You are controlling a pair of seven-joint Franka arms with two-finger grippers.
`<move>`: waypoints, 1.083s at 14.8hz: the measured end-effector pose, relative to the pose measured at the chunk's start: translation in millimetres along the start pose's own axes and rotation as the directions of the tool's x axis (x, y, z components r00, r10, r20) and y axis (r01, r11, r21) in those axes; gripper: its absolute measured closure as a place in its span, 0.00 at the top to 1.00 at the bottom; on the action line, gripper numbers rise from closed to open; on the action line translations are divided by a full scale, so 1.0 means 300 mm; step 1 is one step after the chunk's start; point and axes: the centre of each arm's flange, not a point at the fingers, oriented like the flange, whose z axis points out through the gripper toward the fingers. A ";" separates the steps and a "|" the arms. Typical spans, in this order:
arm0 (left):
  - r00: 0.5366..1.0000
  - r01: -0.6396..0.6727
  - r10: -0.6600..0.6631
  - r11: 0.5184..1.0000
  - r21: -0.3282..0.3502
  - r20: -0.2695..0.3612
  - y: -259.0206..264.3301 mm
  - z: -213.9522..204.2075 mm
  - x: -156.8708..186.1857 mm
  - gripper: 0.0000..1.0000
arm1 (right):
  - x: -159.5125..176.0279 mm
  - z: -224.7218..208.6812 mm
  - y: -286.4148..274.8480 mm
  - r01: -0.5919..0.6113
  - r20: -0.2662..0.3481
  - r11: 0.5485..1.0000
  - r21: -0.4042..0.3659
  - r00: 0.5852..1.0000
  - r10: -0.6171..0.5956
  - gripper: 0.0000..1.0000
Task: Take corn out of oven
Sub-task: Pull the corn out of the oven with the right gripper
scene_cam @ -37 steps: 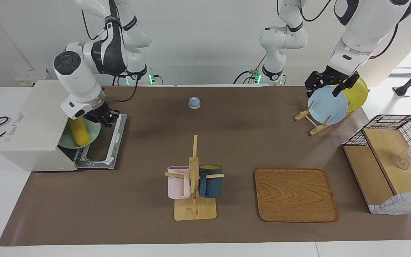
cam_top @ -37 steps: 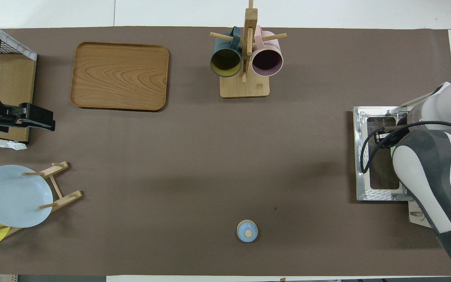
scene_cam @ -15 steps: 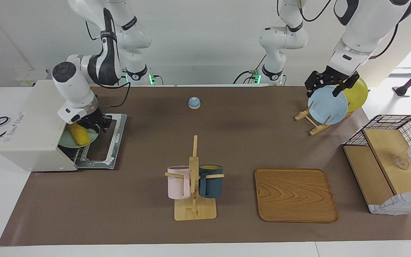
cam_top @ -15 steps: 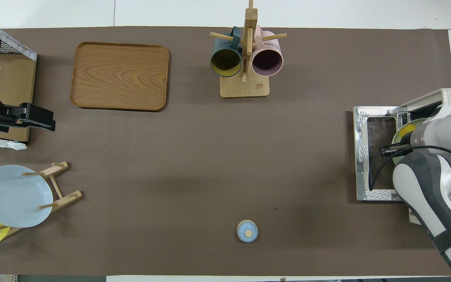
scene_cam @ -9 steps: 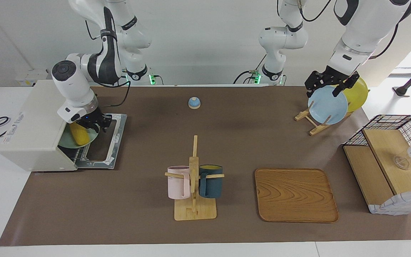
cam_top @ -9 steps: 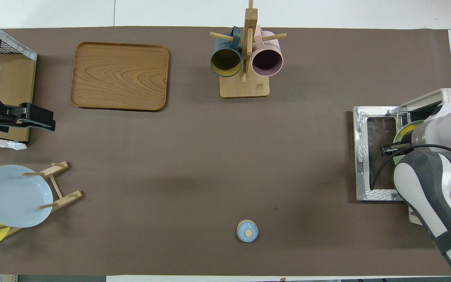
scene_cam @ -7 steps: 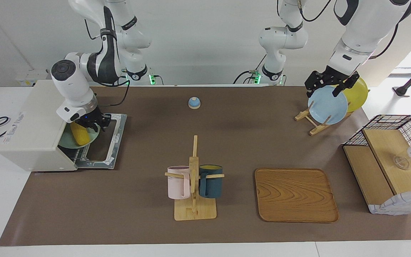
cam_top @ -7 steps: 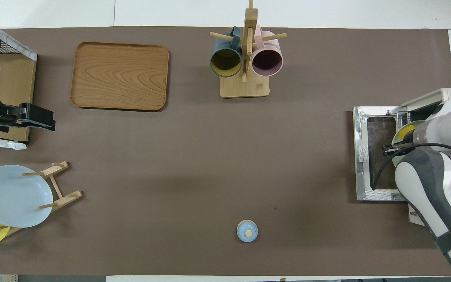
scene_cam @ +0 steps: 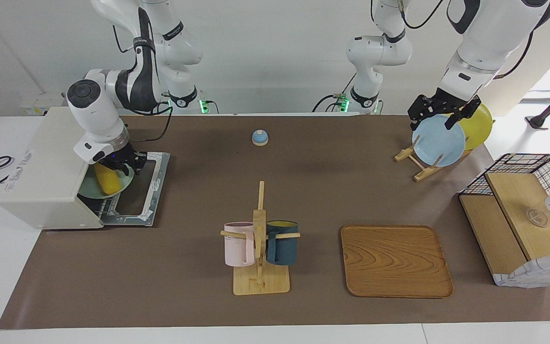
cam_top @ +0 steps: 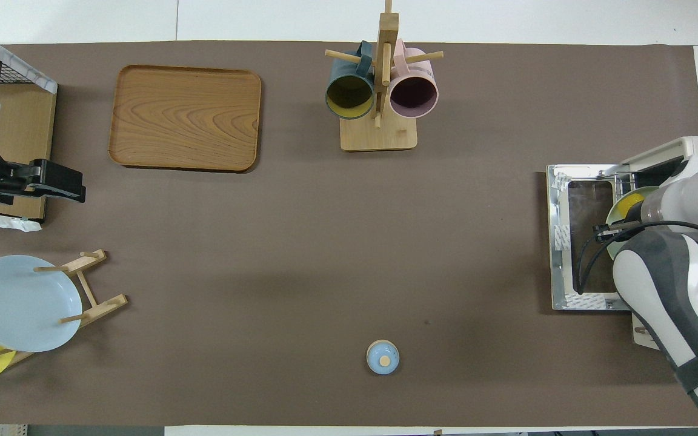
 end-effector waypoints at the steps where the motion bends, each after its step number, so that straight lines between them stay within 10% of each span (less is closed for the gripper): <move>1: 1.000 0.000 0.000 1.000 0.000 0.000 0.000 0.000 0.000 1.00 | -0.001 0.007 -0.001 0.001 -0.004 1.000 0.000 1.000 -0.001 0.31; 16: 1.000 0.000 0.000 1.000 0.000 0.000 0.000 0.000 0.000 1.00 | 0.044 -0.050 -0.178 0.120 0.009 0.993 -0.018 0.993 -0.120 0.03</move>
